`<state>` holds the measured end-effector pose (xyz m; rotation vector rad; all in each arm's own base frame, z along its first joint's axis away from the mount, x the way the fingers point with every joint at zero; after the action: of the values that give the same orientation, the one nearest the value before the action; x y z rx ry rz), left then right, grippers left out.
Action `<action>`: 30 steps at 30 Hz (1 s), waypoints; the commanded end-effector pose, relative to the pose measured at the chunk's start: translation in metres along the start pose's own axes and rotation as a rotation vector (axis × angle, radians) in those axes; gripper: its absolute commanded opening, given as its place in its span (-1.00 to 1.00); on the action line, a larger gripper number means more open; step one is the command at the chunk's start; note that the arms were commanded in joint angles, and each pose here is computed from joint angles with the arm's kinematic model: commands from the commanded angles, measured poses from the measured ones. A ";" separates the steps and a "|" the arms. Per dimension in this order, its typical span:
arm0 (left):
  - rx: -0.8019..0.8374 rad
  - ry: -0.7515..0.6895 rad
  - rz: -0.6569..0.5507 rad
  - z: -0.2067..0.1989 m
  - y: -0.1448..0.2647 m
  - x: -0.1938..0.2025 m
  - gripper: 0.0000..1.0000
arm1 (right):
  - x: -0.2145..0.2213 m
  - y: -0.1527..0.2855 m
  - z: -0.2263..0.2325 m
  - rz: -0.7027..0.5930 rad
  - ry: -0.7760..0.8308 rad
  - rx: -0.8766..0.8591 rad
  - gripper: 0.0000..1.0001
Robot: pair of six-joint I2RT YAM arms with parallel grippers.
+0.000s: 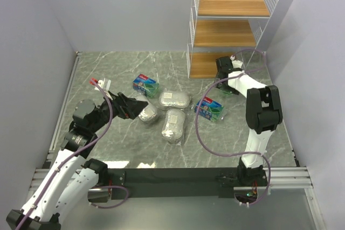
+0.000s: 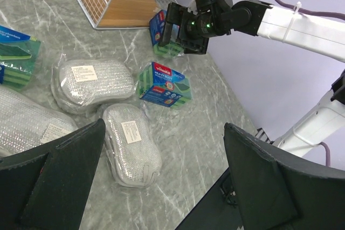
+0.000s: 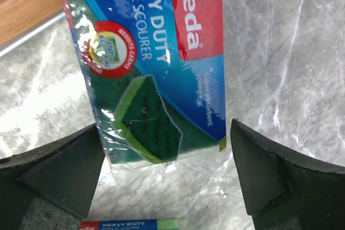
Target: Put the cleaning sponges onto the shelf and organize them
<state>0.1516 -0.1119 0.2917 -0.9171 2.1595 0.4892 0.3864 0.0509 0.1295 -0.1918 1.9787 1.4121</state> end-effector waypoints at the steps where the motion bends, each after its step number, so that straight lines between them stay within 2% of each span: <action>1: 0.026 -0.019 -0.015 -0.004 0.002 -0.002 0.97 | -0.014 -0.001 0.001 -0.019 -0.050 0.012 0.91; 2: 0.026 -0.019 -0.013 -0.004 0.002 -0.002 0.97 | -0.014 -0.002 0.003 -0.016 -0.044 0.005 0.81; 6: 0.025 -0.021 -0.018 -0.004 0.002 -0.003 0.97 | -0.018 -0.009 0.008 0.005 -0.027 0.003 0.65; 13: 0.019 -0.024 -0.021 -0.004 0.004 -0.002 0.98 | -0.022 -0.012 0.007 0.015 -0.008 -0.003 0.64; 23: 0.036 -0.007 -0.006 -0.003 -0.002 -0.001 0.97 | -0.040 0.012 -0.011 -0.164 0.048 0.003 0.63; 30: 0.032 -0.008 -0.006 -0.002 -0.002 -0.001 0.97 | -0.060 0.006 -0.002 -0.204 0.088 0.001 0.68</action>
<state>0.1533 -0.1127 0.2896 -0.9135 2.1677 0.4965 0.4072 0.0400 0.1426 -0.3564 2.0347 1.3770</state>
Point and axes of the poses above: each gripper's point midway between its finger pads, its own y axis back along the fingers, its own z axis along the line the jaws close on, x = y × z, the point moved 10 cm from there along y, back along the fingers, and after that the axes turned 4 degrees about y, right-handed, at the moved point
